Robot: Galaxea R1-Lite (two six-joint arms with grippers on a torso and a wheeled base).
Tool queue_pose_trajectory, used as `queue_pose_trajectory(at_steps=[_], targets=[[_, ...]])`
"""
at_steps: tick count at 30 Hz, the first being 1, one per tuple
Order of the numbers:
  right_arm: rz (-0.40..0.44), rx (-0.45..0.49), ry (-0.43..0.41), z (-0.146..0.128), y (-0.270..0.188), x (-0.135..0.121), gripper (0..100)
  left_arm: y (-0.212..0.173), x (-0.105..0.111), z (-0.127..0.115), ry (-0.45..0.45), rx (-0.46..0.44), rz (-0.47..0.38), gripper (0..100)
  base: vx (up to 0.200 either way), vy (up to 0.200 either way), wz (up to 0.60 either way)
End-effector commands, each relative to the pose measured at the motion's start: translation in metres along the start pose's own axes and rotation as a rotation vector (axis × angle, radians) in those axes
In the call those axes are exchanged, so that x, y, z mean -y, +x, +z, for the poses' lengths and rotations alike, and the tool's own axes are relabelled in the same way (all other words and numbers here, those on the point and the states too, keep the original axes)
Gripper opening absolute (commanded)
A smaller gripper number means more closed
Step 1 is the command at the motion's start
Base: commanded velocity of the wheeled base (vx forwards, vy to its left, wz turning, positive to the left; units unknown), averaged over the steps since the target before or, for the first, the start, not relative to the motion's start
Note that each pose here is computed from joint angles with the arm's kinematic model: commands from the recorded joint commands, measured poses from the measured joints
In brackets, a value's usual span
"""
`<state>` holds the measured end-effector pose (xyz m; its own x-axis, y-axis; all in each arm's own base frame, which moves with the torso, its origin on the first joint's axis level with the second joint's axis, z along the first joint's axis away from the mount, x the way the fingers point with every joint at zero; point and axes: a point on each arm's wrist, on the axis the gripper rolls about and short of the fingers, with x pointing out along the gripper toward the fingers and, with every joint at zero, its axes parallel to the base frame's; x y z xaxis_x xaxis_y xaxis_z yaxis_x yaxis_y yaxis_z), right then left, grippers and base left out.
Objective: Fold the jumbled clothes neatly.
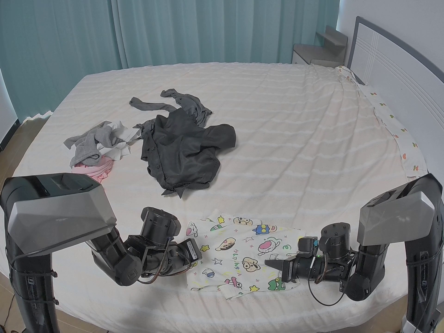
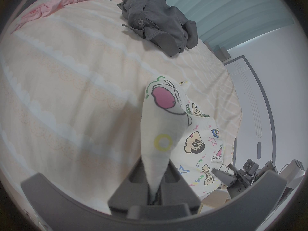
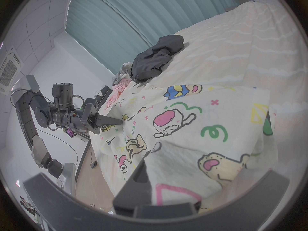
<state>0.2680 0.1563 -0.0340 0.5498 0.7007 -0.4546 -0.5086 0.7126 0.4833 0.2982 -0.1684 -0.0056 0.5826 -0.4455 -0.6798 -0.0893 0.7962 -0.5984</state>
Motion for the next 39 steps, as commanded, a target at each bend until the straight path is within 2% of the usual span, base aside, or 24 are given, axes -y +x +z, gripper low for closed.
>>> queue_pose_trajectory(at_steps=[1,7,39], targets=[[0.000,-0.004,0.003,-0.001,0.000,0.000,0,0.001,0.001,0.002,-0.003,-0.003,0.008,0,0.000,0.000,0.00],[0.000,-0.004,0.003,-0.001,0.000,0.000,0,0.000,0.002,0.003,-0.002,0.003,0.005,0,0.000,0.000,0.00],[0.030,0.018,-0.023,0.005,0.008,-0.008,0,-0.008,-0.009,0.017,-0.038,0.050,0.039,0,0.000,0.200,0.00]])
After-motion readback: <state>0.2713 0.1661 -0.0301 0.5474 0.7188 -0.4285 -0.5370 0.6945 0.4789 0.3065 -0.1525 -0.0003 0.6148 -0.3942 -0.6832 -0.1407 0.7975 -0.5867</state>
